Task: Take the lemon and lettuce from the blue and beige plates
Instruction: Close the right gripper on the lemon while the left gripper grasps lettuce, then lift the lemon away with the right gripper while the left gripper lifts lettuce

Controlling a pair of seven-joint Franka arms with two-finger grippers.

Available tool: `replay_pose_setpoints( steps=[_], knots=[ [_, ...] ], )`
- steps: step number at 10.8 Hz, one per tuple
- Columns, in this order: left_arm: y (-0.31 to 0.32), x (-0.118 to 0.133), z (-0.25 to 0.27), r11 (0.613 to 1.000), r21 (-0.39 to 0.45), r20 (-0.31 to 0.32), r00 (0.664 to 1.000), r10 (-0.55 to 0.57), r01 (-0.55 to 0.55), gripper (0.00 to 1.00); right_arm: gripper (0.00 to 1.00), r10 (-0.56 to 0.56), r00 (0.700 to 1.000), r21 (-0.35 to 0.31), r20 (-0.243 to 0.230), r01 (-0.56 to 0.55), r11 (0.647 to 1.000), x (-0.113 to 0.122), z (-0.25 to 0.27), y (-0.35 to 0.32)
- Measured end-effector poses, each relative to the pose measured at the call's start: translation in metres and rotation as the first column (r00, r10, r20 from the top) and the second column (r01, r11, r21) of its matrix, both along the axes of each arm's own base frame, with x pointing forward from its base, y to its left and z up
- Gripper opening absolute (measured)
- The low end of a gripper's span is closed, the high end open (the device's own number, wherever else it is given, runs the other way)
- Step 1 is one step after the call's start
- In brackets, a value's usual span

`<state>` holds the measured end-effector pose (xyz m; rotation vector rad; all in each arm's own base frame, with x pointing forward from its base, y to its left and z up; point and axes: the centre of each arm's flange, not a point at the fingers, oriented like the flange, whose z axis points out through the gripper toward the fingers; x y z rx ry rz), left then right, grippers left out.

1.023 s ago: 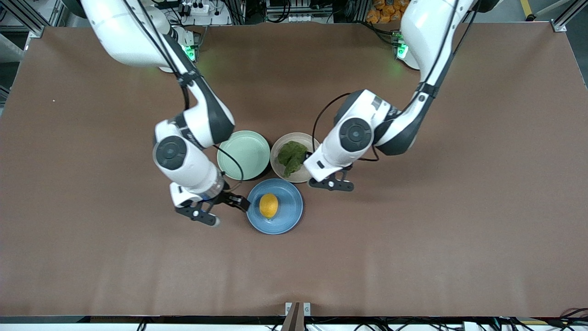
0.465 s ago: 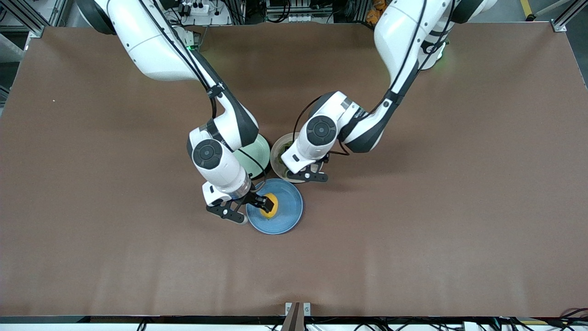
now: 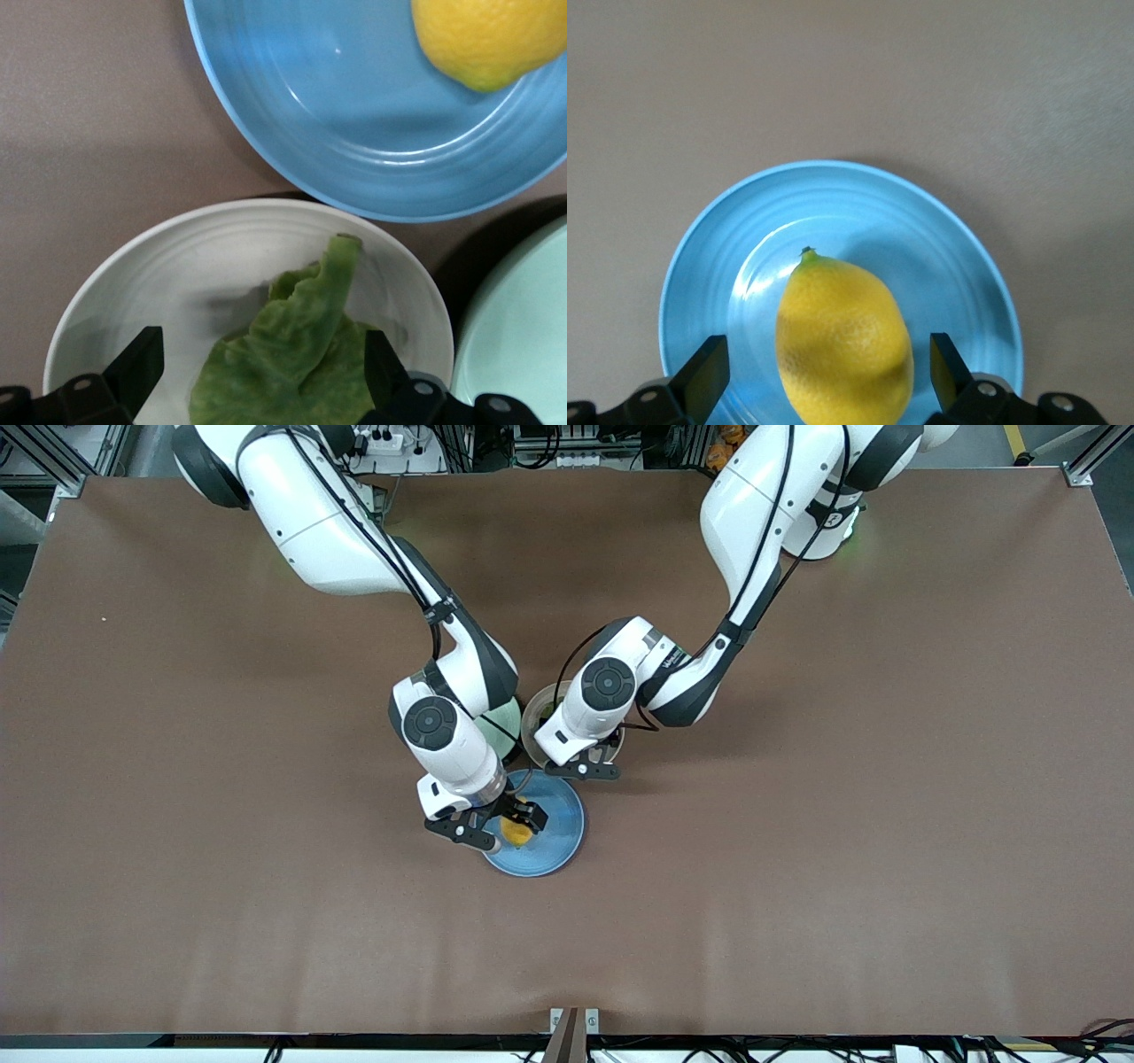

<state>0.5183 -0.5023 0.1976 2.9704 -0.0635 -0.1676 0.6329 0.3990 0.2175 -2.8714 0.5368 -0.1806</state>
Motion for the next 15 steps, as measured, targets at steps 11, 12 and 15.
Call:
replay_pose_setpoints(
  steps=[11, 12, 15],
  knots=[
    [-0.016, -0.016, -0.019, 1.000, 0.021, -0.001, 1.000, 0.022, -0.022, 0.44, 0.68, -0.041, 0.994, -0.060, -0.104, 0.035, 0.998, 0.018, 0.029, -0.008],
    [-0.017, -0.015, -0.017, 1.000, 0.018, 0.002, 1.000, 0.024, -0.024, 0.31, 0.68, -0.051, 0.993, -0.060, -0.108, 0.045, 0.997, 0.027, 0.052, -0.021],
    [-0.019, -0.011, -0.010, 1.000, 0.005, 0.016, 0.999, 0.028, -0.028, 0.05, 0.68, 0.000, 0.986, -0.099, -0.164, -0.017, 0.995, 0.049, 0.104, -0.102]
  ],
)
